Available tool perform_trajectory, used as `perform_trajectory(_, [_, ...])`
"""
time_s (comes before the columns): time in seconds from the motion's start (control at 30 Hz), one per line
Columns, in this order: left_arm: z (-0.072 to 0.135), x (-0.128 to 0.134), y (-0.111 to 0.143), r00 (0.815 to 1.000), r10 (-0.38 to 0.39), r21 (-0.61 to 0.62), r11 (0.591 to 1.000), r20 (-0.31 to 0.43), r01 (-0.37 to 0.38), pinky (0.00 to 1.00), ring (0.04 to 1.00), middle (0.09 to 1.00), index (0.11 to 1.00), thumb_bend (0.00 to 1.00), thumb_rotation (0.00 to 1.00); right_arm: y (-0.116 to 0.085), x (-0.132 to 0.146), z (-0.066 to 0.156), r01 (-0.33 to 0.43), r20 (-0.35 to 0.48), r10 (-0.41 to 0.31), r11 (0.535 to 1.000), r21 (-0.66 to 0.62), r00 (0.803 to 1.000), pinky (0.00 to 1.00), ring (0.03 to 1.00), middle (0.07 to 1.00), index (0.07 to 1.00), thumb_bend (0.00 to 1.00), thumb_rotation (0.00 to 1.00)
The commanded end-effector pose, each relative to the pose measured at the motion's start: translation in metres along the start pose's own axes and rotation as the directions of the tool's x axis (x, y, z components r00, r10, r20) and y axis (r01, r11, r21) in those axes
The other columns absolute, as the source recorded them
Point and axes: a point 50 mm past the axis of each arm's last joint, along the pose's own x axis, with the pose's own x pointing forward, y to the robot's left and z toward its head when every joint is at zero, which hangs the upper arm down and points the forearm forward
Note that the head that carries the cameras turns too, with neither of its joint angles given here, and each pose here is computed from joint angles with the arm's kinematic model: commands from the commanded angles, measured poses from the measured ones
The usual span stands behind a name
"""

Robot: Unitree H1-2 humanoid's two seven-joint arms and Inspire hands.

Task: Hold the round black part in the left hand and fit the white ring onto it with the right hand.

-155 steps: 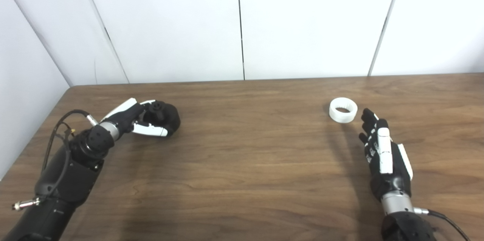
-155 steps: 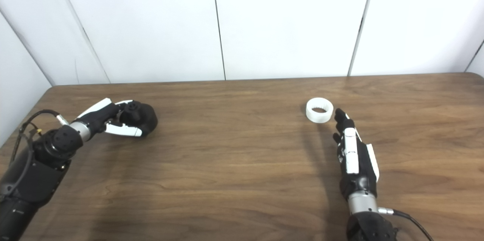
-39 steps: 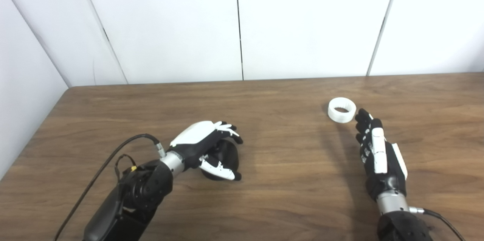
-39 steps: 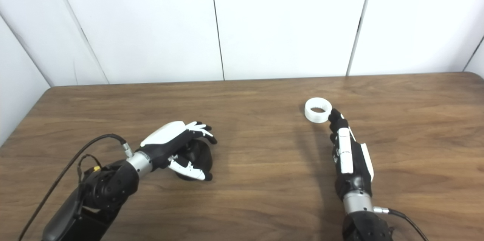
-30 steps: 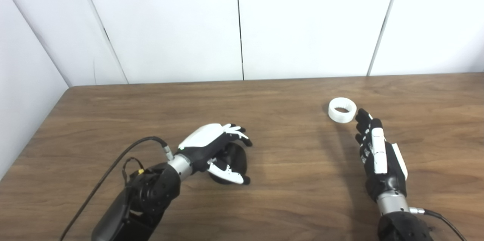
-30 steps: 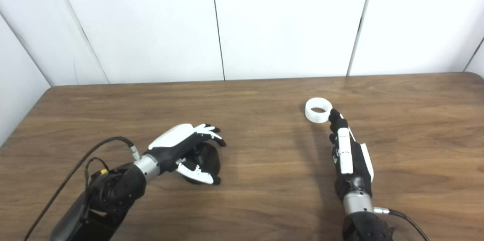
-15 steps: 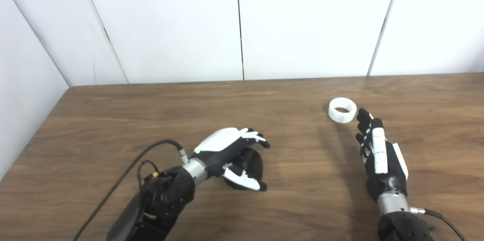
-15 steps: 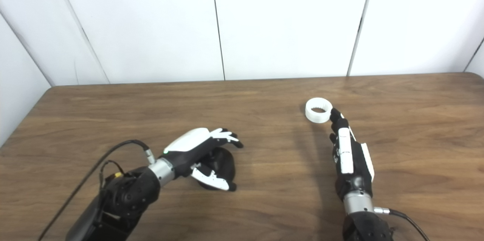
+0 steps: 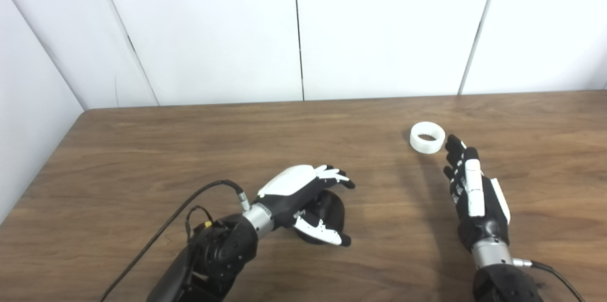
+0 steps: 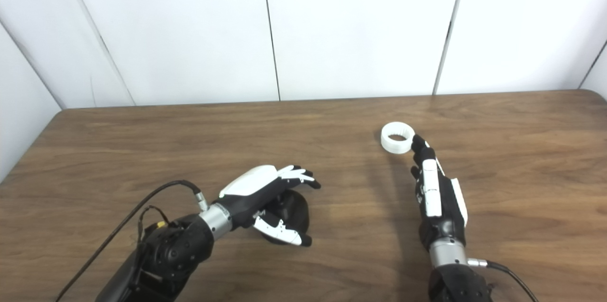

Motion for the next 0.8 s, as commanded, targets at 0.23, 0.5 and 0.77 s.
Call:
perform_trajectory(0.23, [0.004, 0.0, 0.004, 1.0, 0.006, 0.033, 0.999, 0.01, -0.006, 0.94, 1.0, 0.956, 0.845, 1.0, 0.4, 0.002, 0.005, 0.014, -0.008, 0.056, 0.008, 1.0, 0.003, 0.998, 0.98, 0.986, 0.955, 0.925, 0.58, 1.0])
perform_trajectory(0.5, [-0.004, -0.007, 0.015, 1.0, 0.012, -0.005, 1.0, -0.019, -0.012, 0.93, 1.0, 0.973, 0.904, 1.0, 0.4, -0.003, 0.009, 0.014, -0.013, 0.056, 0.014, 1.0, -0.017, 0.998, 0.99, 0.99, 0.95, 0.933, 0.6, 1.0])
perform_trajectory(0.77, [-0.009, -0.02, 0.037, 0.997, 0.061, -0.104, 0.992, -0.051, -0.066, 0.96, 1.0, 0.983, 0.983, 1.0, 0.37, -0.003, 0.011, 0.015, -0.016, 0.052, 0.017, 1.0, -0.019, 0.999, 0.98, 0.985, 0.943, 0.931, 0.59, 1.0])
